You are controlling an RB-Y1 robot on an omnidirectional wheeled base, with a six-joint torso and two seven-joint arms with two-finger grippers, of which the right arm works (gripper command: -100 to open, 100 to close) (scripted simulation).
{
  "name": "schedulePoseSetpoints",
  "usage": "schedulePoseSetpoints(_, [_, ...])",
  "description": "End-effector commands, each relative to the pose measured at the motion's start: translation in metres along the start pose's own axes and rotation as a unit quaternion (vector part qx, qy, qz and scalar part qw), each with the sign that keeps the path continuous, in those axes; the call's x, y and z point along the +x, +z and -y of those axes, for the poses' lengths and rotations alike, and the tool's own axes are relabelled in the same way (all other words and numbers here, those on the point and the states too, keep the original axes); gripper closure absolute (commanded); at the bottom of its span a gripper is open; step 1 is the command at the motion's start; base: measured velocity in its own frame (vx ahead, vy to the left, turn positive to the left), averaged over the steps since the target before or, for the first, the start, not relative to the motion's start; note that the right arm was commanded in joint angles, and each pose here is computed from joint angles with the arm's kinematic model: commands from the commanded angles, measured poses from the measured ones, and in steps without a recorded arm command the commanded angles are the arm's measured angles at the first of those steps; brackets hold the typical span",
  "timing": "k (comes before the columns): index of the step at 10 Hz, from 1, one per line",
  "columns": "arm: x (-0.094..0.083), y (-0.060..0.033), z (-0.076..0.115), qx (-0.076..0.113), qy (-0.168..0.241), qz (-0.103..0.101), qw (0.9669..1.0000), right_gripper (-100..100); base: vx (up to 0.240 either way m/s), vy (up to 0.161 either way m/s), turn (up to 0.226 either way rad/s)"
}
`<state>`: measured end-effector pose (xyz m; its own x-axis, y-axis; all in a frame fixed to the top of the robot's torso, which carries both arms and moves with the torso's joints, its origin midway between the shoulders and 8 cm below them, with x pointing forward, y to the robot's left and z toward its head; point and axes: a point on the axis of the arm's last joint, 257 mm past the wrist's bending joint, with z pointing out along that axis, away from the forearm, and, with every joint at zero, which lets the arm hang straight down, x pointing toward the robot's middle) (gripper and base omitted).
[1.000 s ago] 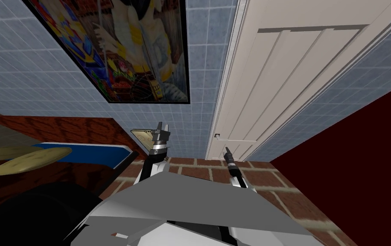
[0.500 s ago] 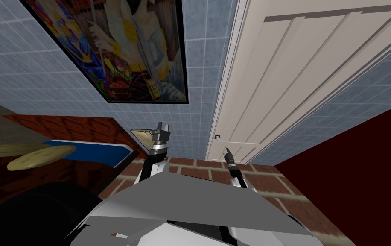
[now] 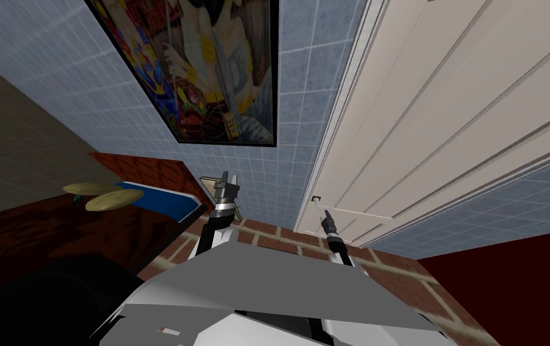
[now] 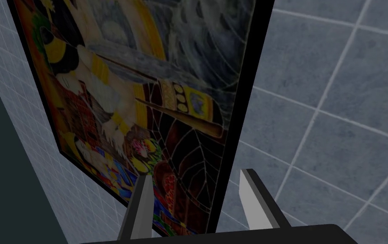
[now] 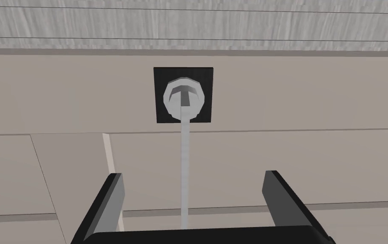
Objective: Pull the door open
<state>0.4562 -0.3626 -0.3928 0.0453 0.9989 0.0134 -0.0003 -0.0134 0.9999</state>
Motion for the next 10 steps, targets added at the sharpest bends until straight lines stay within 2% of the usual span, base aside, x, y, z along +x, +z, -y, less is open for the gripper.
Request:
schedulePoseSetpoints(1, [-0.015,-0.0020,-0.001,0.000,0.000,0.018,0.9998,-100,0.065,-0.009,0.190])
schedulePoseSetpoints(3, [-0.035,-0.0073,-0.001,0.000,0.001,0.041,0.9992,-100,0.070,-0.019,0.202])
schedulePoseSetpoints(4, [-0.035,-0.0073,-0.001,0.000,0.001,0.041,0.9992,-100,0.042,-0.023,0.076])
schedulePoseSetpoints(5, [-0.052,-0.0129,-0.001,0.000,0.001,0.062,0.9981,-100,0.053,-0.029,0.288])
schedulePoseSetpoints(8, [-0.083,-0.0239,-0.001,0.000,0.001,0.098,0.9951,-100,0.086,-0.047,0.290])
schedulePoseSetpoints(10, [-0.080,-0.0217,-0.002,0.000,0.001,0.096,0.9953,-100,0.031,-0.027,0.018])
